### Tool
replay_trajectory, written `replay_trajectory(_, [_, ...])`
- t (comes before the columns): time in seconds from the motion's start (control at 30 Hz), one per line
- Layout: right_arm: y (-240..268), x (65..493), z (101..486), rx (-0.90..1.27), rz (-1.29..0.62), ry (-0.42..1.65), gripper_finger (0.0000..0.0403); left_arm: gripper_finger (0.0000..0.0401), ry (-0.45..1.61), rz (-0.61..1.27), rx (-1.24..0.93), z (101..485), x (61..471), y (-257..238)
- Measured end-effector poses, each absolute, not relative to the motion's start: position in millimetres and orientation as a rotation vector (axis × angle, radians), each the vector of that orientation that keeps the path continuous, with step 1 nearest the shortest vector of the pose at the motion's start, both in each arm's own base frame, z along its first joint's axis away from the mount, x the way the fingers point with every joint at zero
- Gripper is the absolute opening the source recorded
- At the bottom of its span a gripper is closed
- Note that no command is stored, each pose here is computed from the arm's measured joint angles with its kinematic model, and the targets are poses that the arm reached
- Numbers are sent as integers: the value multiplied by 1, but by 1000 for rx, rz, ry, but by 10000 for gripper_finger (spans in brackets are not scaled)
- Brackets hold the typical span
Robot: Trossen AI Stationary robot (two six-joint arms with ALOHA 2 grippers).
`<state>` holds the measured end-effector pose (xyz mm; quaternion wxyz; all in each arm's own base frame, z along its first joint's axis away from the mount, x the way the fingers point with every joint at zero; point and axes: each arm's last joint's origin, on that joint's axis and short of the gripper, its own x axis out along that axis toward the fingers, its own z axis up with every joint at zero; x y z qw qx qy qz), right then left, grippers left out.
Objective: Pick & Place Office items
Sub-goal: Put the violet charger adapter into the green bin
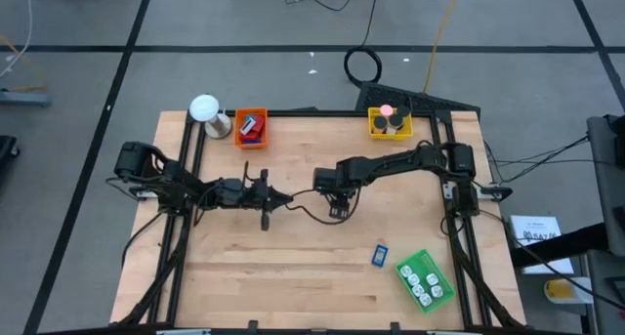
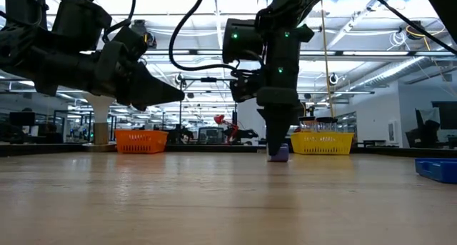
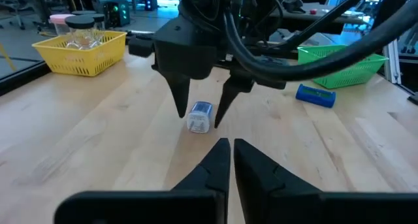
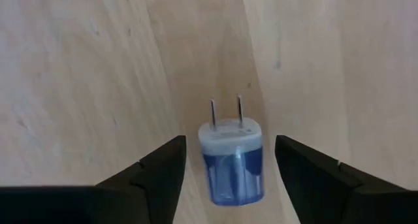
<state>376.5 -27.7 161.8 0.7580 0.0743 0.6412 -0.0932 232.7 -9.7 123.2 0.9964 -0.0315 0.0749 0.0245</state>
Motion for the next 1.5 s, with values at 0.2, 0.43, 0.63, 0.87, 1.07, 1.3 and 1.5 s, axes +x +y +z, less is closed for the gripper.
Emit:
replay_trajectory(0.2, [-29, 377, 163, 109, -260, 1376, 150, 26, 150, 49, -75, 123, 233, -10])
replay_trajectory(0.43, [-23, 371, 149, 89, -241, 1322, 111, 26, 149, 50, -77, 123, 233, -10])
replay_trajectory(0.63, [-10, 362, 159, 97, -221, 1198, 116, 26, 149, 50, -81, 123, 233, -10])
replay_trajectory(0.87, [14, 324, 177, 88, -244, 746, 116, 26, 148, 49, -81, 123, 233, -10])
replay_trajectory(1.07, [24, 277, 131, 166, -222, 398, 118, 26, 148, 49, -82, 123, 233, -10])
replay_trajectory(1.3, [20, 265, 114, 117, -214, 328, 118, 26, 143, 49, -85, 124, 234, -10])
replay_trajectory(1.5, [20, 266, 113, 49, -207, 351, 123, 26, 144, 49, -84, 124, 234, -10])
